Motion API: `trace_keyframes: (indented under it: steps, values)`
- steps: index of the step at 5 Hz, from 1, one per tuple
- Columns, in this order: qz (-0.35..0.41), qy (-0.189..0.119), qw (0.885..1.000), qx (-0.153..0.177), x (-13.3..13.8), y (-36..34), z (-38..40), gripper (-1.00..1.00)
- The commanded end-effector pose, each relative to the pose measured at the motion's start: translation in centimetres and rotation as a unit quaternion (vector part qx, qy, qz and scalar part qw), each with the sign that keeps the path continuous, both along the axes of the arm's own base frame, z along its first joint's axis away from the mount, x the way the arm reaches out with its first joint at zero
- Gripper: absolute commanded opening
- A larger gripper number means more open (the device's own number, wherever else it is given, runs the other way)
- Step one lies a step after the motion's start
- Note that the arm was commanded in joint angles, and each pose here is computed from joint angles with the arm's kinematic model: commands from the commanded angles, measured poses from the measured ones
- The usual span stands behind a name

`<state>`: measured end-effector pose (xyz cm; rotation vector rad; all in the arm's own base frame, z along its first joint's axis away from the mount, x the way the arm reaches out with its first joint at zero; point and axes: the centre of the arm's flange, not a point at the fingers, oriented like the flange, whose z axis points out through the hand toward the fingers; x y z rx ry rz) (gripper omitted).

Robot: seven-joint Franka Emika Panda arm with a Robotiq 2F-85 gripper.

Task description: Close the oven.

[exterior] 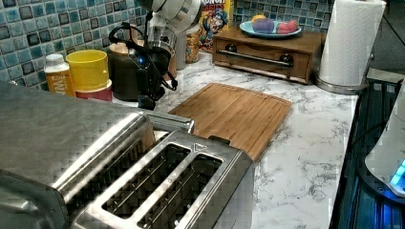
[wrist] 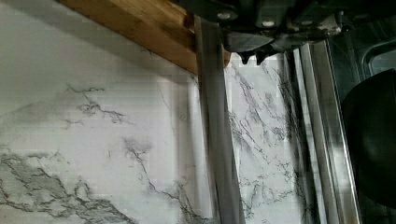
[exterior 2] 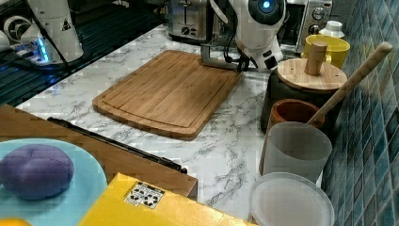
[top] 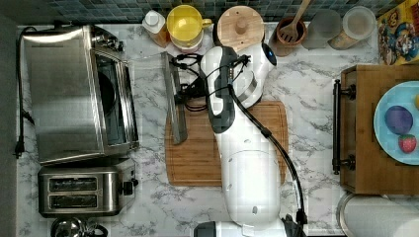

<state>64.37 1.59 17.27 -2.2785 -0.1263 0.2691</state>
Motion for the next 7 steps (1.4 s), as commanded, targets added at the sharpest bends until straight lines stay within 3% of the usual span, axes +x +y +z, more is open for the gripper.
trace_keyframes:
  steps: [1, 2, 3, 4, 5, 6, 7]
  values:
    - [0.079, -0.115, 0.989, 0.038, -0.9, 15.7, 18.2, -1.0]
    - [0.1, -0.136, 0.985, 0.027, -1.9, 19.1, 21.2, -1.0]
    - [0.123, -0.152, 0.98, -0.029, -2.5, 22.7, 23.0, -1.0]
    - [0.146, -0.164, 0.966, -0.139, -3.1, 26.6, 22.2, -1.0]
    - [0.152, -0.172, 0.95, -0.211, -3.3, 28.0, 21.2, -1.0]
    - [0.141, -0.173, 0.939, -0.26, -3.6, 28.4, 20.5, -1.0]
    - [0.089, -0.248, 0.899, -0.35, -5.1, 28.9, 22.2, -1.0]
